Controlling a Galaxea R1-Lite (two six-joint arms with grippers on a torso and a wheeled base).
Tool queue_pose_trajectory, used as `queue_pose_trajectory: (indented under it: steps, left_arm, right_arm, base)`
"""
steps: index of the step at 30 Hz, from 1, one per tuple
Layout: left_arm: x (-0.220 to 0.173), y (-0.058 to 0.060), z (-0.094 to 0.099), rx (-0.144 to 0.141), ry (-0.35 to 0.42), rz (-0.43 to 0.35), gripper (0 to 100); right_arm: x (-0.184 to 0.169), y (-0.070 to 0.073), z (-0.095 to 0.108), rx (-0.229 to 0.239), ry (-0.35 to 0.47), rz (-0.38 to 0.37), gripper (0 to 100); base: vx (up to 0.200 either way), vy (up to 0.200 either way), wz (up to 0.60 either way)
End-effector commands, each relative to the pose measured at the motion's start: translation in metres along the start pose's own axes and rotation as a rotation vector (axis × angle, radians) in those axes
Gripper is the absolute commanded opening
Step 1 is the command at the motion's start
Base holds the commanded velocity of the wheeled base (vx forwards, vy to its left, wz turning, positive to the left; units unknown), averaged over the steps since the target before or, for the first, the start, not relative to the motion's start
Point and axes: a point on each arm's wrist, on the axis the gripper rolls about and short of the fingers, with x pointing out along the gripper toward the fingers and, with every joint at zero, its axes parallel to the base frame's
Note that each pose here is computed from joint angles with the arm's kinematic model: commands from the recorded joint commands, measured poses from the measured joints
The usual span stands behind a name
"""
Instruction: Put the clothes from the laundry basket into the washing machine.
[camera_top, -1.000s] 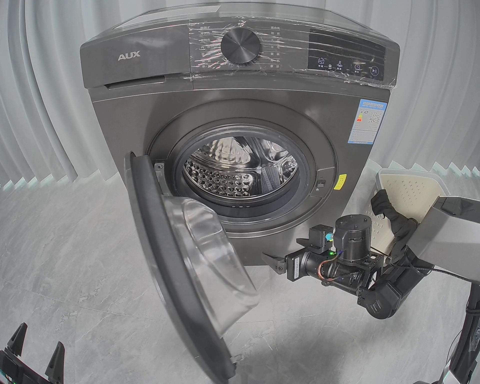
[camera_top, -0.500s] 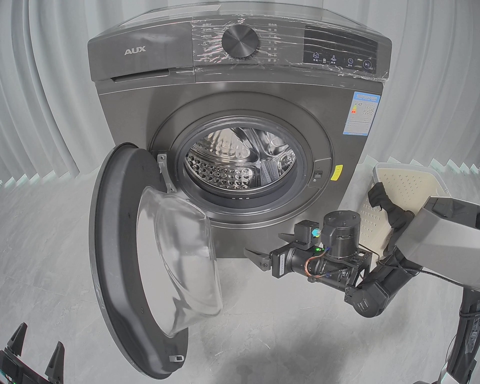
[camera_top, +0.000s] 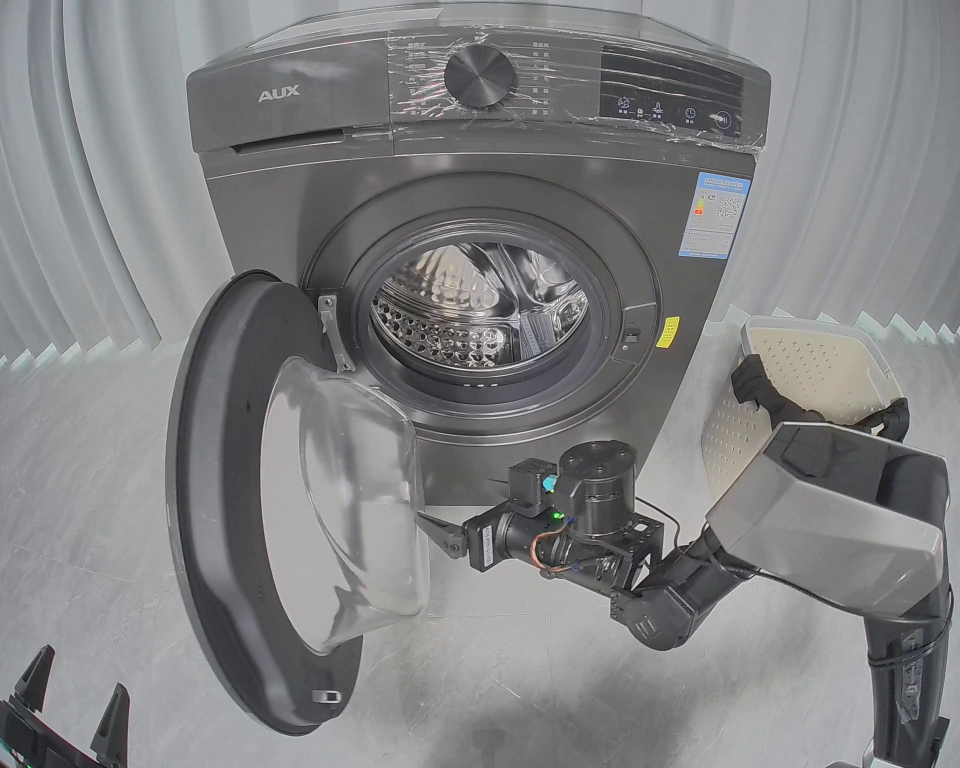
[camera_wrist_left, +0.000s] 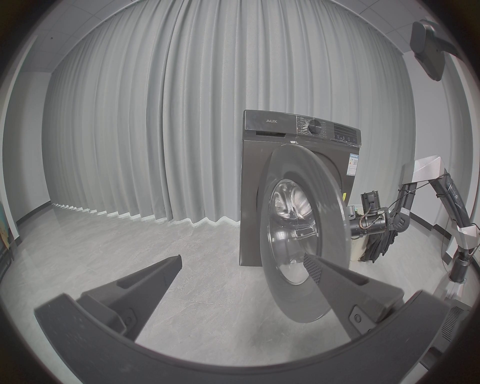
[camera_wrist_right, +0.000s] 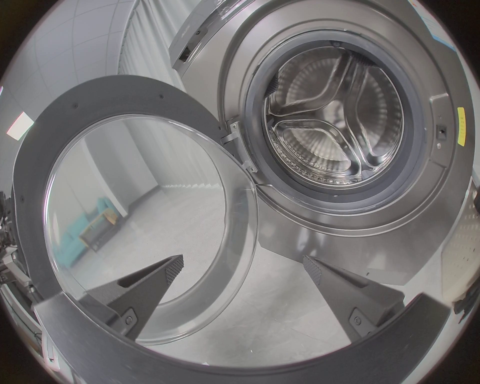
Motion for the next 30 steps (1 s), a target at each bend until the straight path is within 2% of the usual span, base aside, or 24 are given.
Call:
queue_pose_trajectory:
  steps: [1, 4, 11, 26, 30]
  left_arm:
    - [0.0, 0.0, -0.005, 0.0, 0.0, 0.0, 100]
    - [0.0, 0.0, -0.005, 0.0, 0.0, 0.0, 100]
    - [0.0, 0.0, -0.005, 0.004, 0.001, 0.0, 100]
    - [0.0, 0.0, -0.005, 0.004, 0.0, 0.0, 100]
    - [0.0, 0.0, -0.005, 0.003, 0.0, 0.0, 100]
  right_arm:
    - [0.02, 0.011, -0.017, -0.003, 0.012, 0.033, 100]
    - [0.025, 0.012, -0.02, -0.004, 0.005, 0.035, 100]
    - [0.025, 0.01, -0.011, 0.001, -0.029, 0.029, 100]
    - [0.023, 0.006, -0.008, 0.003, -0.044, 0.01, 100]
    - [0.02, 0.0, -0.002, 0.004, -0.058, -0.033, 100]
  base:
    - [0.0, 0.0, 0.0]
    - [0.0, 0.0, 0.0]
    - [0.0, 0.0, 0.0]
    - [0.0, 0.0, 0.0]
    - [0.0, 0.0, 0.0]
